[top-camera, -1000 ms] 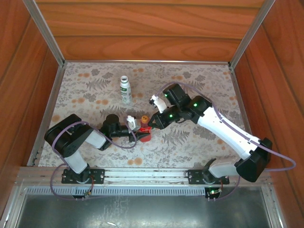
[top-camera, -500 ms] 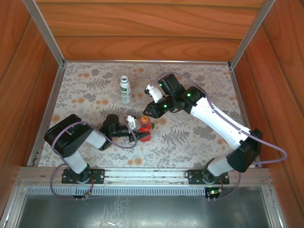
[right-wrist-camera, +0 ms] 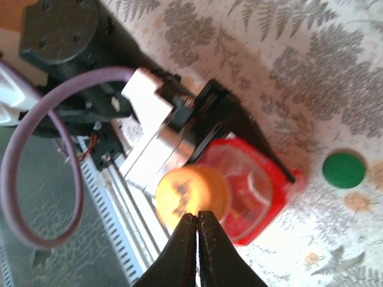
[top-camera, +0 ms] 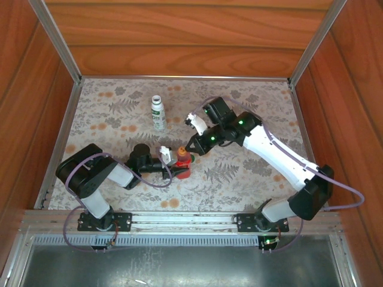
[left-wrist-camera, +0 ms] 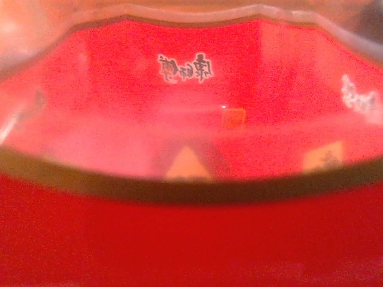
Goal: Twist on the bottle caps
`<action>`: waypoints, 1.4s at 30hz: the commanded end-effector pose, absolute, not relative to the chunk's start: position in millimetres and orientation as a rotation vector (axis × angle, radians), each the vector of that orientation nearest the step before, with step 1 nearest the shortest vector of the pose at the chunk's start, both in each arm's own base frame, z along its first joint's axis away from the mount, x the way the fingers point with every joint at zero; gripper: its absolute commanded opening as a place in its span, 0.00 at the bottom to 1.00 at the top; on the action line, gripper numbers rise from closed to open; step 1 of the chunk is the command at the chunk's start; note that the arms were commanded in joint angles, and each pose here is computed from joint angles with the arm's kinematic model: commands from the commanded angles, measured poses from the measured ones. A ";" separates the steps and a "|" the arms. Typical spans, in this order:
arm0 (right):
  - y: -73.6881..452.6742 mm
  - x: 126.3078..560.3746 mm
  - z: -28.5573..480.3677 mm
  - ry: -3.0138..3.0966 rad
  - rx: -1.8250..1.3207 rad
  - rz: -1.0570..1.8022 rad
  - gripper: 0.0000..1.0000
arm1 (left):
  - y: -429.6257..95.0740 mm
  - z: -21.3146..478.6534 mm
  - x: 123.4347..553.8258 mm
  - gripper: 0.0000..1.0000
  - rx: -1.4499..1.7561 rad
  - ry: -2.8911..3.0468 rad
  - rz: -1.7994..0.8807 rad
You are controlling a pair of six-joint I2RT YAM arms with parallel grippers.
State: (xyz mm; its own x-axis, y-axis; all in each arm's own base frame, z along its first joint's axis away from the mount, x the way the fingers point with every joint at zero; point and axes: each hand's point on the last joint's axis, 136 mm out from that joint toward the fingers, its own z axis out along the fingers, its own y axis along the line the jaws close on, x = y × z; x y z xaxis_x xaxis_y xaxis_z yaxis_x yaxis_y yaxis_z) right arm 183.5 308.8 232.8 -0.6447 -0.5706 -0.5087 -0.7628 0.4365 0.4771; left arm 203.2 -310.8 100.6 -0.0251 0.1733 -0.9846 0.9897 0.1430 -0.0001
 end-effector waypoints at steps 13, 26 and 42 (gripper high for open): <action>263.3 178.8 261.7 2.170 -1.325 0.682 0.64 | -322.5 132.9 214.9 0.53 1.275 1.372 -0.888; 249.7 166.4 306.7 1.553 -1.737 0.363 0.70 | -310.2 159.6 237.9 0.53 1.434 1.334 -0.411; 281.7 181.3 279.0 1.407 -2.023 0.074 0.59 | -305.6 167.7 232.1 0.53 1.444 1.314 -0.390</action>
State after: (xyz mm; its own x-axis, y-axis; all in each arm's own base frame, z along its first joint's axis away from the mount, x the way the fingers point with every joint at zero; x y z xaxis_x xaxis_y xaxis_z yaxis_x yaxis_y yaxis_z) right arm 187.2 284.4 283.4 0.3552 -0.8197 -0.4494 -0.8715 -0.1165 -0.4763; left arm 235.3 -303.9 159.5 0.3068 0.5007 -0.8094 0.8612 0.2160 0.4601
